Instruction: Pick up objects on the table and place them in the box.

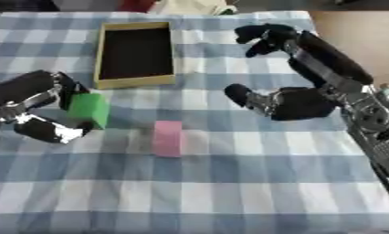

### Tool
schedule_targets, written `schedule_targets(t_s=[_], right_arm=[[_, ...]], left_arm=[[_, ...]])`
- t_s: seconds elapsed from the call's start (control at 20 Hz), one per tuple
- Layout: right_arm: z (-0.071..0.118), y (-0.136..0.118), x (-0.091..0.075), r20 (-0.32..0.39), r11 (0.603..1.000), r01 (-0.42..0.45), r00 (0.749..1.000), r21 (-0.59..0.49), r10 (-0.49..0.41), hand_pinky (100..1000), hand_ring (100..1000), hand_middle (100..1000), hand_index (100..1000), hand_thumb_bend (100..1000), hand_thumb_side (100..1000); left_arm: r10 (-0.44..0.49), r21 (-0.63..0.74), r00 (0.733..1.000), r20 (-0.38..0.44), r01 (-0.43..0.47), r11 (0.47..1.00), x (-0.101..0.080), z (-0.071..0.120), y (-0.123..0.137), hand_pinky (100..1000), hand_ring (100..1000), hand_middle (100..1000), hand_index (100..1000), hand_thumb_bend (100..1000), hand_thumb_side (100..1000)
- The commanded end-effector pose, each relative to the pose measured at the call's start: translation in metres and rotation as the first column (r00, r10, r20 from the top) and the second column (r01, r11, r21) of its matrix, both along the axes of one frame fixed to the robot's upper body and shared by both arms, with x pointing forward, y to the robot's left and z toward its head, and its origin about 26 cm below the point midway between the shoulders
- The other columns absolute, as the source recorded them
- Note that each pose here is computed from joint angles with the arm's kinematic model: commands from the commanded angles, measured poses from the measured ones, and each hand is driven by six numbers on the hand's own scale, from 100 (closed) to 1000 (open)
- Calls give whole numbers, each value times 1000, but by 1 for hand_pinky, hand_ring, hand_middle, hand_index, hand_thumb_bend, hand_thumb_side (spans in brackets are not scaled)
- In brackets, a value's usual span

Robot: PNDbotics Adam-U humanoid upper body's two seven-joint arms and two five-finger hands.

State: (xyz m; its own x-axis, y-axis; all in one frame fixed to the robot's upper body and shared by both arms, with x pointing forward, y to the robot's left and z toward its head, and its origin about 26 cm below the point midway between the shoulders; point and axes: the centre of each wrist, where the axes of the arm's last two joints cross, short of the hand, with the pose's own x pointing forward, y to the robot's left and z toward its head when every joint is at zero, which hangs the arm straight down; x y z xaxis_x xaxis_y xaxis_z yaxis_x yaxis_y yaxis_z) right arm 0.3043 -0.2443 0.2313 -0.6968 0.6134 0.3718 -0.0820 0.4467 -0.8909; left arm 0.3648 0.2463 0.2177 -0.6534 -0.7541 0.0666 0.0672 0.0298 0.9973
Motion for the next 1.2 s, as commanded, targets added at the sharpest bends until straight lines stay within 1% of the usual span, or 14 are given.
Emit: schedule_targets(t_s=[0.05,0.15,0.25,0.45,0.65,0.85,1.2], right_arm=[[8,-1,-3,27,1000,-4,1000,-22,4,815,774,833,952,432,686],[8,0,-3,24,1000,-10,1000,-21,10,815,774,832,952,433,686],[8,2,-3,22,1000,-18,1000,-20,19,815,774,832,952,431,686],[8,5,-2,19,999,-37,999,-18,37,815,773,832,952,431,686],[10,10,-2,17,998,-59,998,-17,59,814,773,831,952,430,687],[11,13,-2,18,997,-78,997,-17,79,814,772,831,952,430,688],[13,18,-1,18,995,-98,995,-11,98,814,771,830,952,429,689]], left_arm=[[12,-11,999,49,-11,1000,-7,41,6,587,424,352,632,306,466],[37,-36,997,61,-35,999,-3,54,6,584,420,349,632,318,471],[67,-67,995,75,-62,996,6,61,4,583,419,347,631,331,475],[122,-102,987,105,-111,989,34,62,-4,586,421,348,631,375,489],[138,-110,984,114,-125,986,61,55,-13,590,423,349,633,377,489],[170,-112,979,113,-158,981,83,46,-16,597,432,358,640,403,493],[248,-139,962,118,-231,963,109,26,-11,613,448,372,651,432,498]])
